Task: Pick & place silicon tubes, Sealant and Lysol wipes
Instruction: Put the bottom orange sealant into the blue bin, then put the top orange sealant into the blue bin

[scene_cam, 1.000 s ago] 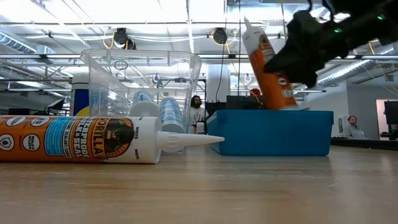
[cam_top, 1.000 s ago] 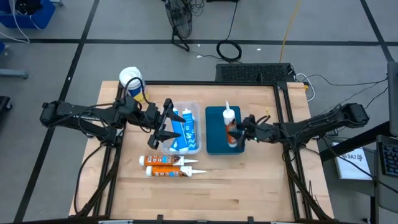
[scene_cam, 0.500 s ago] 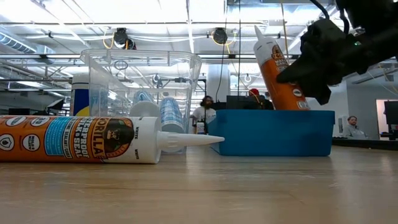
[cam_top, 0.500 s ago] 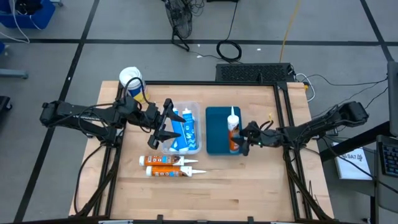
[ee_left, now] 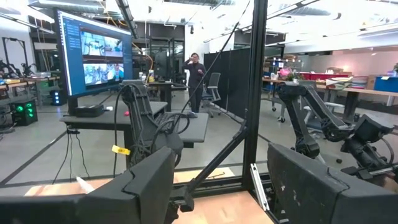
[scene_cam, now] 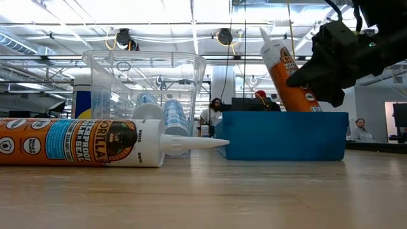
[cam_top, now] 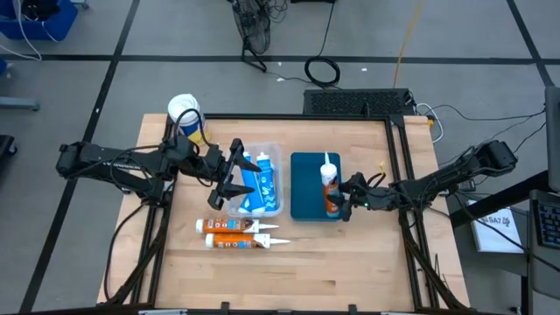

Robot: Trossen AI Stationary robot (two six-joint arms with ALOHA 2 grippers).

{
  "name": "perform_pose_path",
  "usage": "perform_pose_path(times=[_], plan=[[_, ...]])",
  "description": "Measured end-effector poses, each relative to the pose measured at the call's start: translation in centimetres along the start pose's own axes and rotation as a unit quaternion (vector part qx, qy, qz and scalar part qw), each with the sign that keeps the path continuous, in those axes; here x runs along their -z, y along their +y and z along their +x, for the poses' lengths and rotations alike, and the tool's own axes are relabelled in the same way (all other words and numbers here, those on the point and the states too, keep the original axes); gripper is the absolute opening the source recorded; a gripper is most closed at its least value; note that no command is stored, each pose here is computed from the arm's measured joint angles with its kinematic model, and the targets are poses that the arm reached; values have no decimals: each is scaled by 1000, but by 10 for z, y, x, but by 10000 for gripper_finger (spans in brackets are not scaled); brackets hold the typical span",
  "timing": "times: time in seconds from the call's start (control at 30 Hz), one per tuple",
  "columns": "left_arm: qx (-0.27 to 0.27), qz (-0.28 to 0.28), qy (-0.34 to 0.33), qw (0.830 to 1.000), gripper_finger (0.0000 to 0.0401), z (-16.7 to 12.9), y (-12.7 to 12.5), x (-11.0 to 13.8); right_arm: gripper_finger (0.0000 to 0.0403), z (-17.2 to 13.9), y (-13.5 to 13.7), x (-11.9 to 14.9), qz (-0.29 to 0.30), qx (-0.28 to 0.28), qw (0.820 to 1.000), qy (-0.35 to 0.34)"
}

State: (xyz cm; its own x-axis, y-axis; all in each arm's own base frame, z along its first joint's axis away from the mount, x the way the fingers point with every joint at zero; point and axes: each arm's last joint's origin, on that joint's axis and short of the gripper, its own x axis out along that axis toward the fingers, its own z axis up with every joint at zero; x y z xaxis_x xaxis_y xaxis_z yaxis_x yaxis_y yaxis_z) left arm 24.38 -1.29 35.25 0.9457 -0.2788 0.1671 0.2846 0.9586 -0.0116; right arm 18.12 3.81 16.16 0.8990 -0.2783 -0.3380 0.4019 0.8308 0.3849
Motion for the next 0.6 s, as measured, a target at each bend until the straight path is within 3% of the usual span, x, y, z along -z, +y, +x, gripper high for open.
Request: perform_pose_path(times=[0.2,0.6], plan=[[0,0,0,1000,253,0,0,0,262,0,0,-1,-1,0,1000,-1],[0,0,0,1000,253,0,0,0,246,0,0,0,-16,1,1000,1]])
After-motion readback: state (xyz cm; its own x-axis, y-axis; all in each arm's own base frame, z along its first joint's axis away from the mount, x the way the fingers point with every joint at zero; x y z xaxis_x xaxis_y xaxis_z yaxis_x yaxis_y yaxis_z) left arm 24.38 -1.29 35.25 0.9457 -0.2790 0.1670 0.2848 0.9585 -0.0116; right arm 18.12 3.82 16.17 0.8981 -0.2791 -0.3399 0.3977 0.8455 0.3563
